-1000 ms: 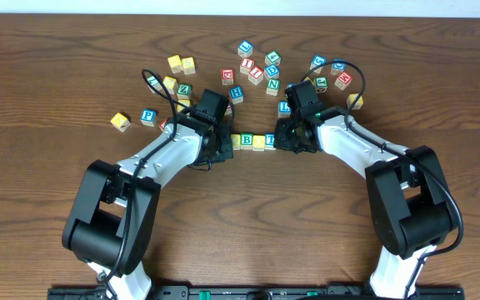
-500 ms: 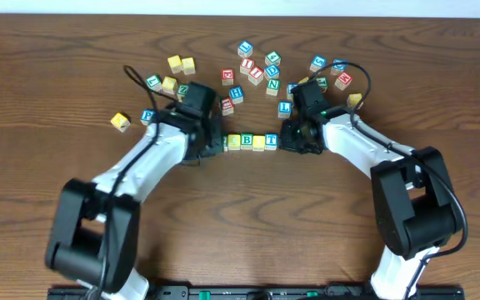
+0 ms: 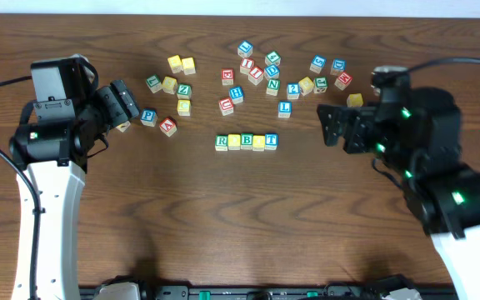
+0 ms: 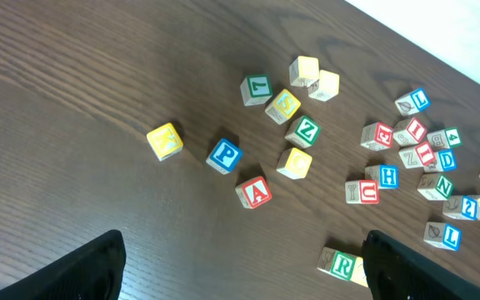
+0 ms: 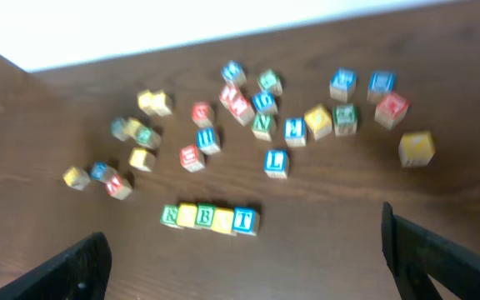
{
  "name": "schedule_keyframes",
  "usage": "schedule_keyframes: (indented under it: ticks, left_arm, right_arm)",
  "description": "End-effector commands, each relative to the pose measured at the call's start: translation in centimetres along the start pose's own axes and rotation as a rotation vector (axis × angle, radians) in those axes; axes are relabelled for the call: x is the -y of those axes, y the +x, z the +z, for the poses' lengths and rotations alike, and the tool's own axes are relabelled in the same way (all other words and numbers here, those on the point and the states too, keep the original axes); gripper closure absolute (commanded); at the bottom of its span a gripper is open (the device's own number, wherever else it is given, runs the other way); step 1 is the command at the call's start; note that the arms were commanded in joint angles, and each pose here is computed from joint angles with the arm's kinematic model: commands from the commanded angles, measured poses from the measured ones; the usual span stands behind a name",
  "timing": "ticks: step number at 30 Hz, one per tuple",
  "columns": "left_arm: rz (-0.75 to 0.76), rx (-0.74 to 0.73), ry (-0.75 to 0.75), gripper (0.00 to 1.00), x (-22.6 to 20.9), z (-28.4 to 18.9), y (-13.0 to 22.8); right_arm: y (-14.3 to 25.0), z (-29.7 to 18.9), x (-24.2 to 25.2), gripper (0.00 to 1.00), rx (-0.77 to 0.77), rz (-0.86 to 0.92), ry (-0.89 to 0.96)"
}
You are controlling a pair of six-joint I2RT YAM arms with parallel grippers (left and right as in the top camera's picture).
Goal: Spell out ROBOT
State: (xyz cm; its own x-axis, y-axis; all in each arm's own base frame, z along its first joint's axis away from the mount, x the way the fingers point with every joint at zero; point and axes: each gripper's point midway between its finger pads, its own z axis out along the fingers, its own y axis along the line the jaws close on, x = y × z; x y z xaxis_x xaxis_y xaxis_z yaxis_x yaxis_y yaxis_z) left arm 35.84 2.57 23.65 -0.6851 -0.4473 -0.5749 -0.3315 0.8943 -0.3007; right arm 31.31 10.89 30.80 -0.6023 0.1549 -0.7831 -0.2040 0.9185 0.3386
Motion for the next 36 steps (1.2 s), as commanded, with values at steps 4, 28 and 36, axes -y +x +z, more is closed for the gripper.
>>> schedule_keyframes:
  ticks: [4,28,36]
  left_arm:
    - [0.006,0.000,-0.009,0.10,-0.2,0.0,-0.2]
    - [0.006,0.000,-0.009,0.09,-0.2,0.0,-0.2]
    - [0.072,0.106,-0.025,0.10,-1.1,-2.7,0.3]
  right_arm:
    - [-0.4,-3.5,0.3,0.01,0.066,-0.056,0.036]
    - [14.2,-1.2,13.6,0.01,0.565,-0.103,0.272]
    - [14.2,-1.2,13.6,0.01,0.565,-0.103,0.273]
